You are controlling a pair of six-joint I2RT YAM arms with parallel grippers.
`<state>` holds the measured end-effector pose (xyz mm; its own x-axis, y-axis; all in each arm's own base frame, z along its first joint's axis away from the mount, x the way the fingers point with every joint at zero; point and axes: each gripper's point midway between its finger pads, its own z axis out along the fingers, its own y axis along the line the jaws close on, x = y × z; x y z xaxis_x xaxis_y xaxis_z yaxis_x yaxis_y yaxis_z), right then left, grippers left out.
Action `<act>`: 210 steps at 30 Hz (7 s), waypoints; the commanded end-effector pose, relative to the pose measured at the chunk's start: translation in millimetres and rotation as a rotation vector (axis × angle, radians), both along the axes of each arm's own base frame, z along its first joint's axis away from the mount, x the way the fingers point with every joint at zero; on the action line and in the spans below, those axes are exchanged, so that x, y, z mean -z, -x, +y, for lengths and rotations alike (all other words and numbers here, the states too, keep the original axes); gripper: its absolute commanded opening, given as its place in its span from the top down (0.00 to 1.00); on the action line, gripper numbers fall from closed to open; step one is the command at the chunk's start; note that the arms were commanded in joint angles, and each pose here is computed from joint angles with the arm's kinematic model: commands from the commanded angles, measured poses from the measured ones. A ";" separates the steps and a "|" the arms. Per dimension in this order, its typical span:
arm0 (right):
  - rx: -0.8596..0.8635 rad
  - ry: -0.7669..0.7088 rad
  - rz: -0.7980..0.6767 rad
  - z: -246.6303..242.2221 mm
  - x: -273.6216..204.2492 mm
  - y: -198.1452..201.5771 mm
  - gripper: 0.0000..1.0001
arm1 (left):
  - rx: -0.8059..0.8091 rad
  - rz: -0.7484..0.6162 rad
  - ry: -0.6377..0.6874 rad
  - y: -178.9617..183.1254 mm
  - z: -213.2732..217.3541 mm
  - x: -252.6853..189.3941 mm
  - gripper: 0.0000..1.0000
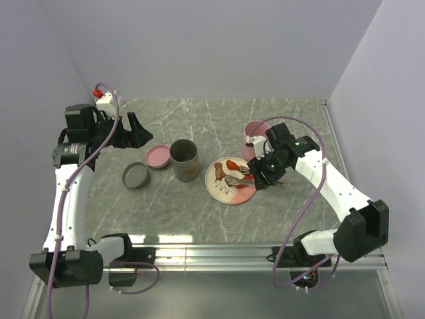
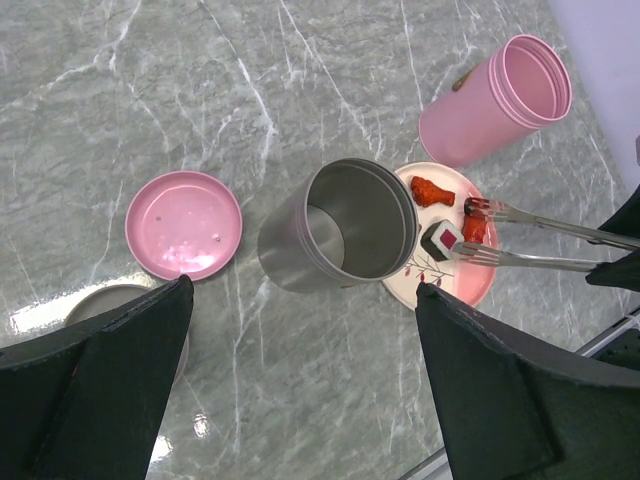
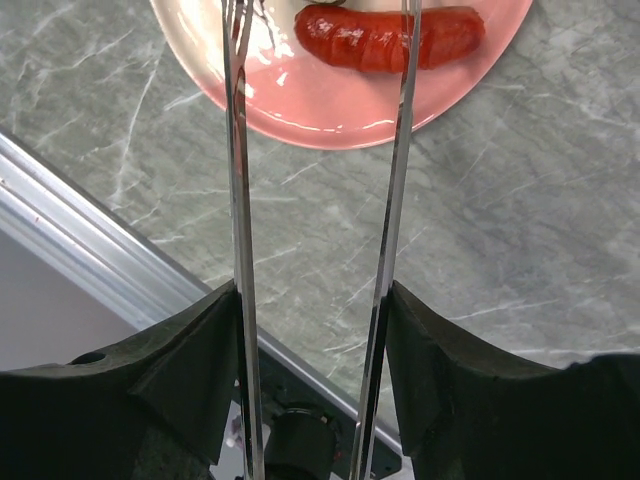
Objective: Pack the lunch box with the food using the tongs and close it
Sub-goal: Pick up the fake food from the plate, then place the fake food in the packing box, then pick up the fake food from the plate.
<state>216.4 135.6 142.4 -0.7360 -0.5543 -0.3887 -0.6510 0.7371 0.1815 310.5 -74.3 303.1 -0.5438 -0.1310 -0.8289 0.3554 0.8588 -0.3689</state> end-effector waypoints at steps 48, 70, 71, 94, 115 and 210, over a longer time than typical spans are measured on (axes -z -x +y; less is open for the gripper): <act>-0.083 -0.024 -0.110 33.9 -14.5 -16.8 0.53 | -0.007 -0.059 -0.004 0.0 1.3 -12.7 0.00; 0.113 -0.240 -0.408 -26.0 -168.9 -85.0 0.59 | 0.033 -0.086 0.010 -3.9 -4.2 -26.8 0.00; 0.123 -0.242 -0.433 -30.8 -178.0 -89.3 0.59 | 0.032 -0.087 0.011 -4.1 -4.3 -27.1 0.00; 0.237 -0.133 -0.326 -73.8 -119.2 -117.5 0.53 | 0.014 -0.081 0.002 -1.2 -1.8 -18.6 0.01; -0.054 -0.108 -0.323 -68.1 -130.9 -60.1 0.42 | 0.030 -0.086 0.005 2.6 -4.1 -18.9 0.01; -0.597 0.117 -0.123 20.1 -29.7 -29.4 0.81 | 0.059 -0.051 0.019 3.9 -8.2 -7.8 0.01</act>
<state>248.0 146.7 154.0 -0.2157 -0.9290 -0.3006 -0.9742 0.2257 0.0016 307.2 -80.8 298.0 -0.5494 -0.1275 -0.8258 0.3890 0.8356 -0.3878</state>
